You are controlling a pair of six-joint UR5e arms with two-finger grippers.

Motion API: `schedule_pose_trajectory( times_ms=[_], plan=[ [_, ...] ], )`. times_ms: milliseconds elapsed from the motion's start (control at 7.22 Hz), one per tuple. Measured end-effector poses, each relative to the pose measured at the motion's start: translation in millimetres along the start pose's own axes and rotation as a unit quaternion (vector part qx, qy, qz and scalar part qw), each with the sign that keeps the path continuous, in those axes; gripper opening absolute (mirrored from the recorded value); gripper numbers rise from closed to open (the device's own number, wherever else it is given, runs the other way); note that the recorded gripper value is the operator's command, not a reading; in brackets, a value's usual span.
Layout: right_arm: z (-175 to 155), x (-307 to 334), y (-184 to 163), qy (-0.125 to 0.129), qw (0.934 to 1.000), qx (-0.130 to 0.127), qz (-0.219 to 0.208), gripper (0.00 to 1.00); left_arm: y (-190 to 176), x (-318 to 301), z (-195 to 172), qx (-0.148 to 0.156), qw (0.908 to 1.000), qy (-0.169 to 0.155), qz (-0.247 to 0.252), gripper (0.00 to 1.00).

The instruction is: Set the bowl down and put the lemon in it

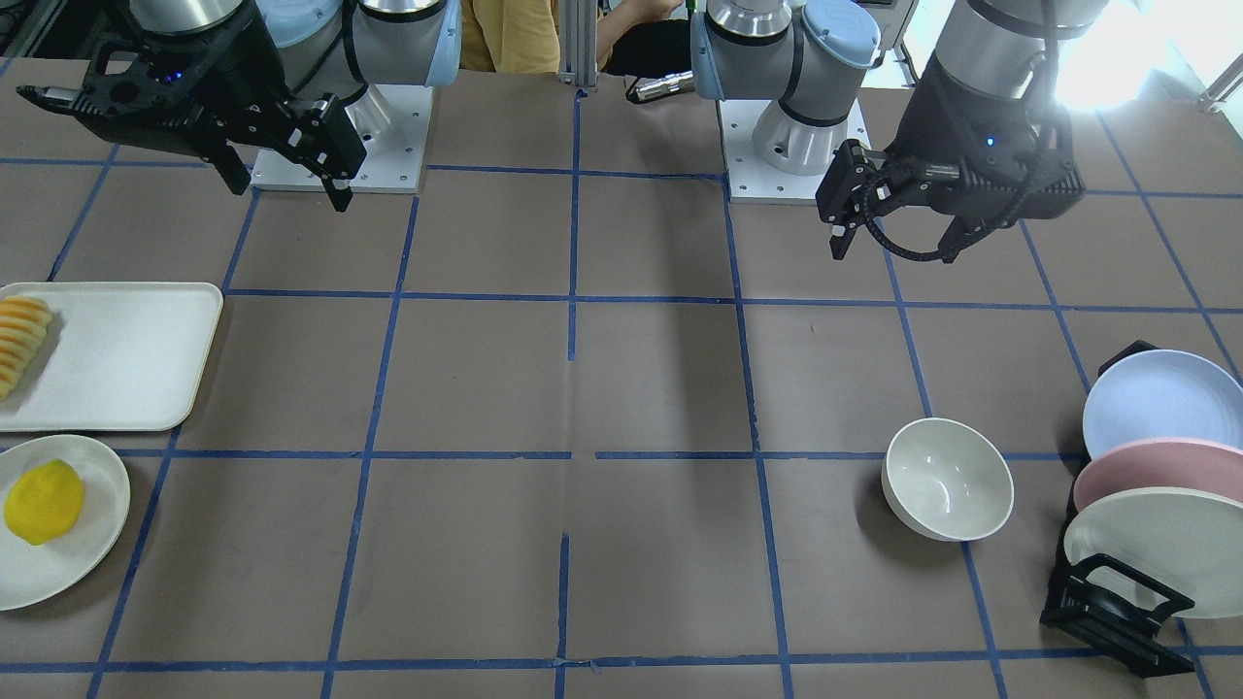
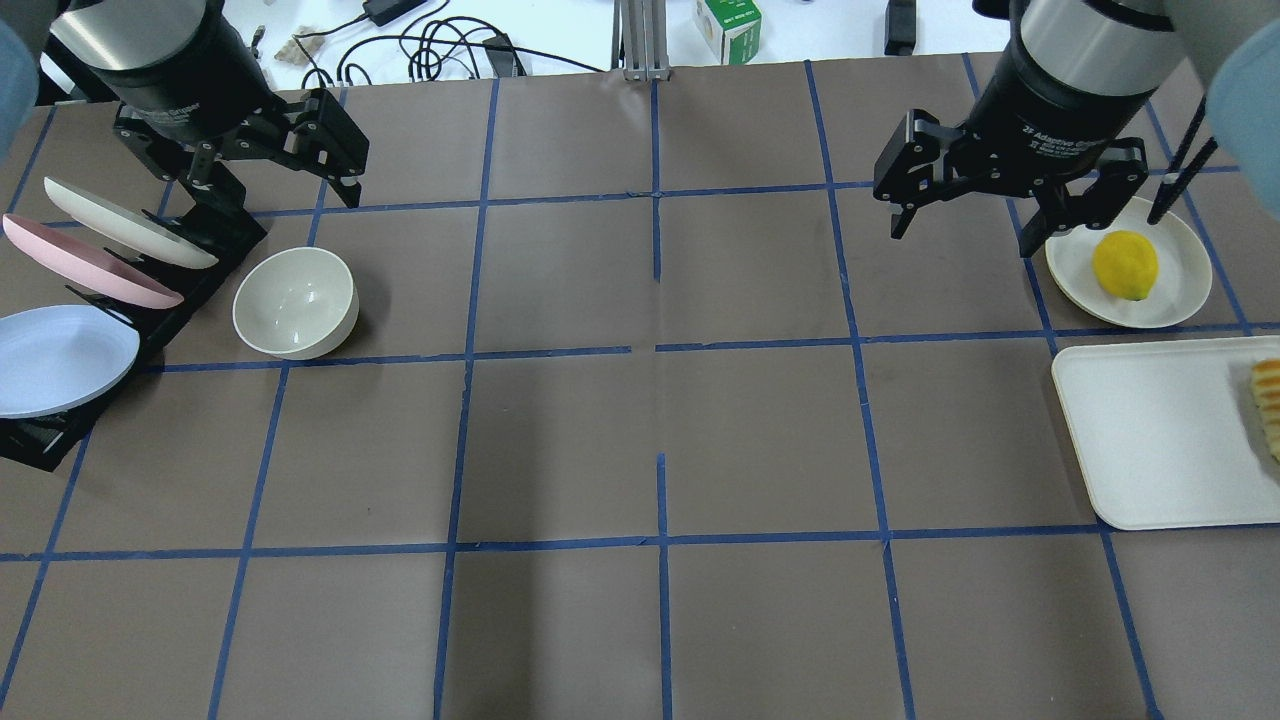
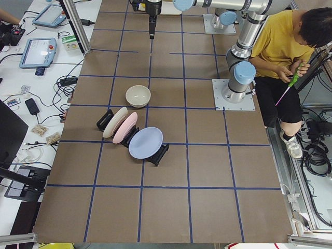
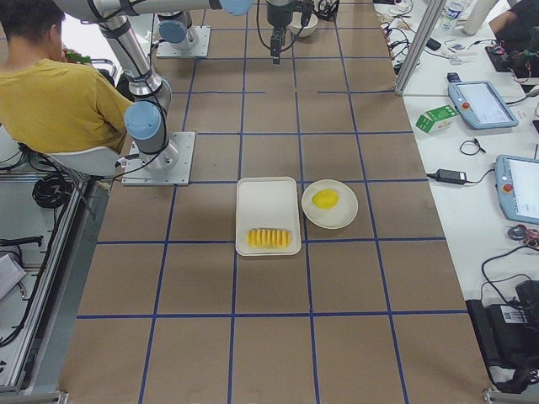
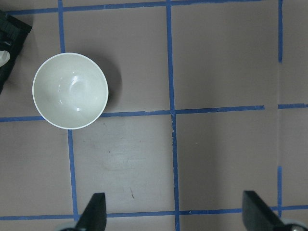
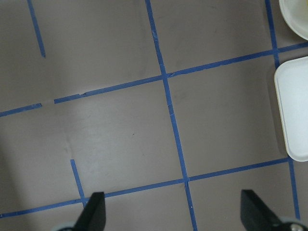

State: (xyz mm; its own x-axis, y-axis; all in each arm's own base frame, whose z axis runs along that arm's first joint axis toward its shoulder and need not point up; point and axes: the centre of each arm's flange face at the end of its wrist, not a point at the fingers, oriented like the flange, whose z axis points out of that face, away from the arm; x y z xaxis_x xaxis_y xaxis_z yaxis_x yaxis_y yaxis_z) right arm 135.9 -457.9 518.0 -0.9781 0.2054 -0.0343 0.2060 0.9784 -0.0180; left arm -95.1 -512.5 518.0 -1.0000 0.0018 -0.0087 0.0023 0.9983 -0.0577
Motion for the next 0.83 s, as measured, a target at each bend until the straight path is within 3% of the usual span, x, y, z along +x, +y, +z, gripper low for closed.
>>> schedule_pose_trajectory(
  times_ms=[277, 415, 692, 831],
  plan=[
    [15, 6, -14, 0.005, 0.9999, -0.014, 0.004, 1.00, -24, -78, 50, -0.036, 0.9984, 0.008, -0.043, 1.00],
    [26, 18, -27, 0.011, 0.9995, -0.025, 0.017, 1.00, -36, -115, 84, -0.046, 0.9983, 0.014, -0.033, 1.00],
    [52, 70, -68, 0.018, 0.9980, -0.042, 0.043, 1.00, -56, -152, 159, -0.038, 0.9992, 0.013, -0.003, 1.00],
    [69, 97, -93, 0.017, 0.9986, -0.038, 0.032, 1.00, -61, -168, 194, -0.032, 0.9994, 0.011, 0.003, 1.00]
  ],
)
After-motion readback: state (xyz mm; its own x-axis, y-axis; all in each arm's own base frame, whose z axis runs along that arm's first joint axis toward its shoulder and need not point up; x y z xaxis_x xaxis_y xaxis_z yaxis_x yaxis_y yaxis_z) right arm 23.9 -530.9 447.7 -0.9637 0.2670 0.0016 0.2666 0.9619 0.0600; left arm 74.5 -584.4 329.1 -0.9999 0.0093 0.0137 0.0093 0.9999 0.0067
